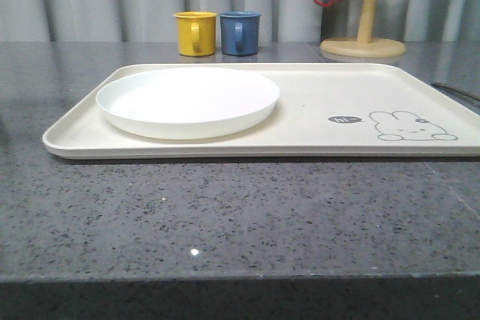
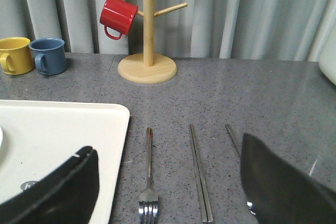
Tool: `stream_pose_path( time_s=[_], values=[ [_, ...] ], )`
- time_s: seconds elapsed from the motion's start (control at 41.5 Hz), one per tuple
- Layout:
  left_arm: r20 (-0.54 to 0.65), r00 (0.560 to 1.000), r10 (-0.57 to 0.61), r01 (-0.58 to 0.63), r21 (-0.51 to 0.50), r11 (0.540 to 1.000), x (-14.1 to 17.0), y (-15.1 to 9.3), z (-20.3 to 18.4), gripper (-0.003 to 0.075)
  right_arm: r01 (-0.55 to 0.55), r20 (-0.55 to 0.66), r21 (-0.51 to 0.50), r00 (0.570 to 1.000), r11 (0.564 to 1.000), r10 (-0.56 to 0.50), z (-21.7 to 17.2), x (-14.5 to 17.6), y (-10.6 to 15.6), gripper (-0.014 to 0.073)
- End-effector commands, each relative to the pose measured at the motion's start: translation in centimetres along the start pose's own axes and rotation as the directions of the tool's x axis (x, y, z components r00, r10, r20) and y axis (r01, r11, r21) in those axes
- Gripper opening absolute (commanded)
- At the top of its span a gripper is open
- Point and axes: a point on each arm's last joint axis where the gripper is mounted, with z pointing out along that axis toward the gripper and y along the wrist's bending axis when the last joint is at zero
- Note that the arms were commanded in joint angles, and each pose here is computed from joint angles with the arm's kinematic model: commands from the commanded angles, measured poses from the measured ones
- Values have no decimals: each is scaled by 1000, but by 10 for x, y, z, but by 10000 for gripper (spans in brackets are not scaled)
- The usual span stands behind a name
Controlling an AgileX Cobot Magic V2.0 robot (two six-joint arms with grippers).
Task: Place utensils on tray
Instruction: 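Lower the plate onto the tray, open and withdraw the left gripper, then reach the right gripper down and grasp the silver fork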
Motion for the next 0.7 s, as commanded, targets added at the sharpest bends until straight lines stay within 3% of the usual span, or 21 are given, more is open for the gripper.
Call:
stream_pose_path(
  time_s=[0.0, 0.096, 0.265, 0.458, 0.675],
  values=[
    [209, 977, -43, 51, -30, 998, 5, 4, -23, -19, 6, 99, 10, 995, 1000, -7, -2, -17, 0, 582],
    [315, 948, -38, 57, -51, 997, 20, 3, -28, -19, 6, 99, 10, 995, 1000, -7, -2, -17, 0, 582],
    [527, 850, -8, 66, -92, 994, 54, -2, -41, -19, 6, 99, 10, 995, 1000, -7, -2, -17, 0, 582],
    [672, 740, 15, 89, -121, 989, 103, -7, -40, -19, 6, 99, 10, 995, 1000, -7, -2, -17, 0, 582],
    [851, 521, 64, 121, -148, 982, 142, -13, -62, -19, 6, 99, 10, 995, 1000, -7, -2, -17, 0, 582]
  ],
)
